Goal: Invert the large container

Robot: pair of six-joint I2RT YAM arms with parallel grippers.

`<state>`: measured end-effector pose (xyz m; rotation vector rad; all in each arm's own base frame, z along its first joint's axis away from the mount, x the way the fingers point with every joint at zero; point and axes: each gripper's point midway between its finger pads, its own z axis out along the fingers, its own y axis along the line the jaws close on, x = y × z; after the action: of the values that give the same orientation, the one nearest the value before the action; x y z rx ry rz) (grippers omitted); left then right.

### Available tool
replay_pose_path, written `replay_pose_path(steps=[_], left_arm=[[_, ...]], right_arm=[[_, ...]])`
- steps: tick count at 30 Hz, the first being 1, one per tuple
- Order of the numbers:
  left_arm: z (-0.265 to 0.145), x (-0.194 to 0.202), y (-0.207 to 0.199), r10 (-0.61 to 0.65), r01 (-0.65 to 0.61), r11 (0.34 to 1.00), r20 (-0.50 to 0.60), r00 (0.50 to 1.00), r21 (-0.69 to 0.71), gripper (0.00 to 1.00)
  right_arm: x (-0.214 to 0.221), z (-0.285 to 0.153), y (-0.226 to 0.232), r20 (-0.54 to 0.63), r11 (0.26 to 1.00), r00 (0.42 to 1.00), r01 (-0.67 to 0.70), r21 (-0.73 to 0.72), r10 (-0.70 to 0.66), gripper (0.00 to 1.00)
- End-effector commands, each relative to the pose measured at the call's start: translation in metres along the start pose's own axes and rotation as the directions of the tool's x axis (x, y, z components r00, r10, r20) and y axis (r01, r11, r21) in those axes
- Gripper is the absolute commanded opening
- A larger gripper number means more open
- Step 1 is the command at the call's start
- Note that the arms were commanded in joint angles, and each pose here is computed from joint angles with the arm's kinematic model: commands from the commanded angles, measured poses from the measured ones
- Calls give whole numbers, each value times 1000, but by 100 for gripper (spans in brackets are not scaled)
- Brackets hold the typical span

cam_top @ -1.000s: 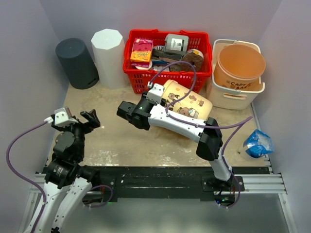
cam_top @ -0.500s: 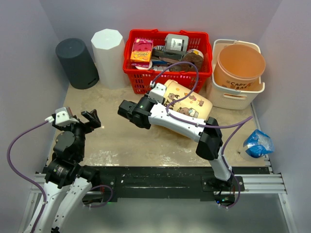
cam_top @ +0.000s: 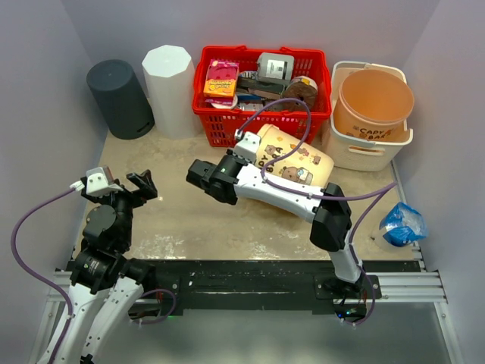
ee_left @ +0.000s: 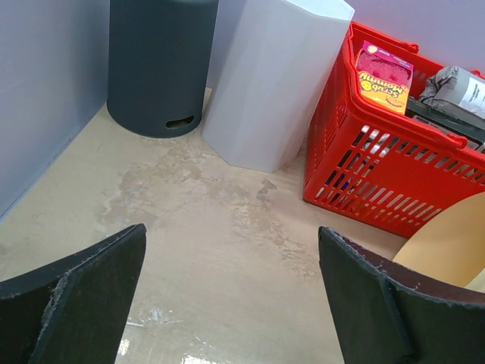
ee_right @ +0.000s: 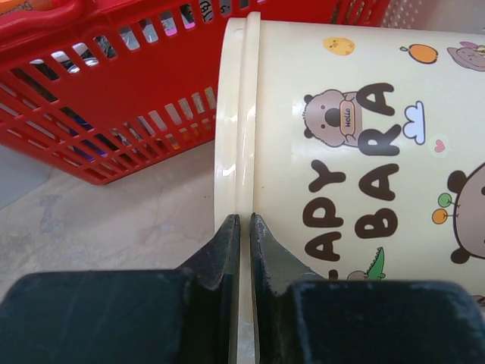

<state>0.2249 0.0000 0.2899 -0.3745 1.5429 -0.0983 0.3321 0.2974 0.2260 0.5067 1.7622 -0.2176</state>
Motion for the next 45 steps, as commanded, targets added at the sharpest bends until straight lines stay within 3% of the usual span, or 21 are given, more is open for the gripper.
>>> replay_pose_path(steps=[1,7,10,11,13,14,28,30,34,38,39,45], left_arm=[[3,-5,-2,3,-3,1000,24,1000,8,100],[4,-4,-3,9,-9,1000,19,1000,12,100],[4,-4,-4,10,-11,1000,17,1000,17,99],[4,-4,-4,9,-10,1000,19,1000,17,99],[4,-4,-4,9,-9,1000,20,1000,17,99],[4,-5,-5,8,-8,1000,21,1000,19,100],[4,-4,-4,8,-8,1000,19,1000,17,100],[4,-3,-4,11,-11,1000,16,1000,16,99],[4,-4,-5,8,-8,1000,18,1000,20,99],[5,-3,-5,9,-10,1000,15,1000,21,99],[4,-3,-5,9,-9,1000,16,1000,23,99],[4,-3,-5,9,-9,1000,15,1000,24,100]], right_arm=[[8,27,-40,3,985,990,140,100,-141,0],[-1,25,-46,14,985,988,153,79,-155,0],[3,22,-44,12,974,975,222,40,-222,0],[5,19,-51,7,950,950,313,24,-313,0],[6,17,-43,4,954,954,300,-24,-300,0],[7,13,-50,9,927,929,371,-45,-371,0],[26,-19,-23,100,802,819,574,-167,-566,0],[27,-18,-30,96,799,813,583,-147,-575,0],[14,-20,-38,78,872,884,468,-147,-461,0],[-14,-28,-42,72,923,937,349,-160,-342,43],[-19,-28,-44,76,929,942,335,-159,-326,66],[-53,-36,-49,86,958,971,234,-167,-222,74]])
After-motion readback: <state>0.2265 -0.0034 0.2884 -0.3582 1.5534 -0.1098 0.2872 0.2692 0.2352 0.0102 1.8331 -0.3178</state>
